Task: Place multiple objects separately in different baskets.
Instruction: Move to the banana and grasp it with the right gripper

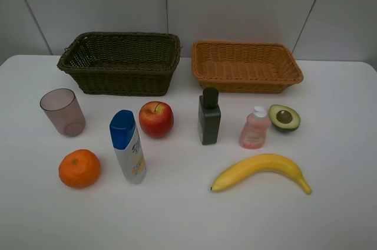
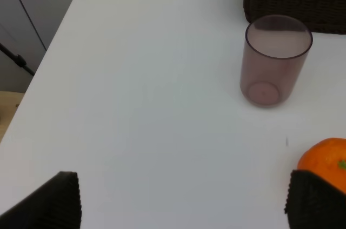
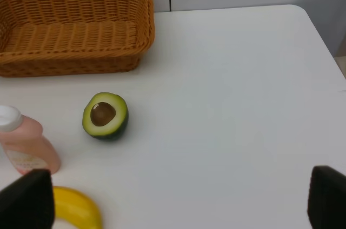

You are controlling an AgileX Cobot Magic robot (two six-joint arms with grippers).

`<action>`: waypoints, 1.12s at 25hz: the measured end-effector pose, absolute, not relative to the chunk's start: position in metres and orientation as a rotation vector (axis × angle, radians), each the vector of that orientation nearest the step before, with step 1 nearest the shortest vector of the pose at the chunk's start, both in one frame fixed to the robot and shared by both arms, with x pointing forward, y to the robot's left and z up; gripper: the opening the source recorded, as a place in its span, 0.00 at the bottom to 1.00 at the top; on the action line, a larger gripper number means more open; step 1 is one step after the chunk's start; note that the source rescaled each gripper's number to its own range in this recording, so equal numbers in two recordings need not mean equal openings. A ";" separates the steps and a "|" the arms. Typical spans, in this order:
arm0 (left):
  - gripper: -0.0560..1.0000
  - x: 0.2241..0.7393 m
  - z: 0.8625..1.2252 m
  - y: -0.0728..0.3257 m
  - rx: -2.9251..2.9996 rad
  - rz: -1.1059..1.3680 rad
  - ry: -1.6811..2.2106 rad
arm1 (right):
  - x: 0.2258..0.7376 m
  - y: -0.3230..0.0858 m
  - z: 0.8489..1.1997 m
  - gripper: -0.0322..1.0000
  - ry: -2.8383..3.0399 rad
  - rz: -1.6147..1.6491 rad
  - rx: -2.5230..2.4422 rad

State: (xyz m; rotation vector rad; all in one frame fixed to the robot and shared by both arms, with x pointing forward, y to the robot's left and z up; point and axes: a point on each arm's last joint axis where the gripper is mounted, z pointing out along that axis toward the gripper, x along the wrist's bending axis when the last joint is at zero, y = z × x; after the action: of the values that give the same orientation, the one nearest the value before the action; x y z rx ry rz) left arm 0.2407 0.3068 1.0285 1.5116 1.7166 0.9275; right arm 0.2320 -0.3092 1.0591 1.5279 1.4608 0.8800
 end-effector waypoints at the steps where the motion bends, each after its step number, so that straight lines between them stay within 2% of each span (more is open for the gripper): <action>1: 1.00 0.241 1.028 0.307 1.512 0.927 1.717 | 0.232 -0.309 1.059 0.99 1.461 0.880 1.528; 28: 1.00 0.241 1.028 0.307 1.512 0.927 1.717 | 0.232 -0.309 1.059 0.99 1.461 0.880 1.528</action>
State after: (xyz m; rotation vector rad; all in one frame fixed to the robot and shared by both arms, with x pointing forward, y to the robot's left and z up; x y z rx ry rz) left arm 0.2407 0.3068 1.0285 1.5116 1.7166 0.9275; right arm 0.2320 -0.3092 1.0591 1.5279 1.4608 0.8800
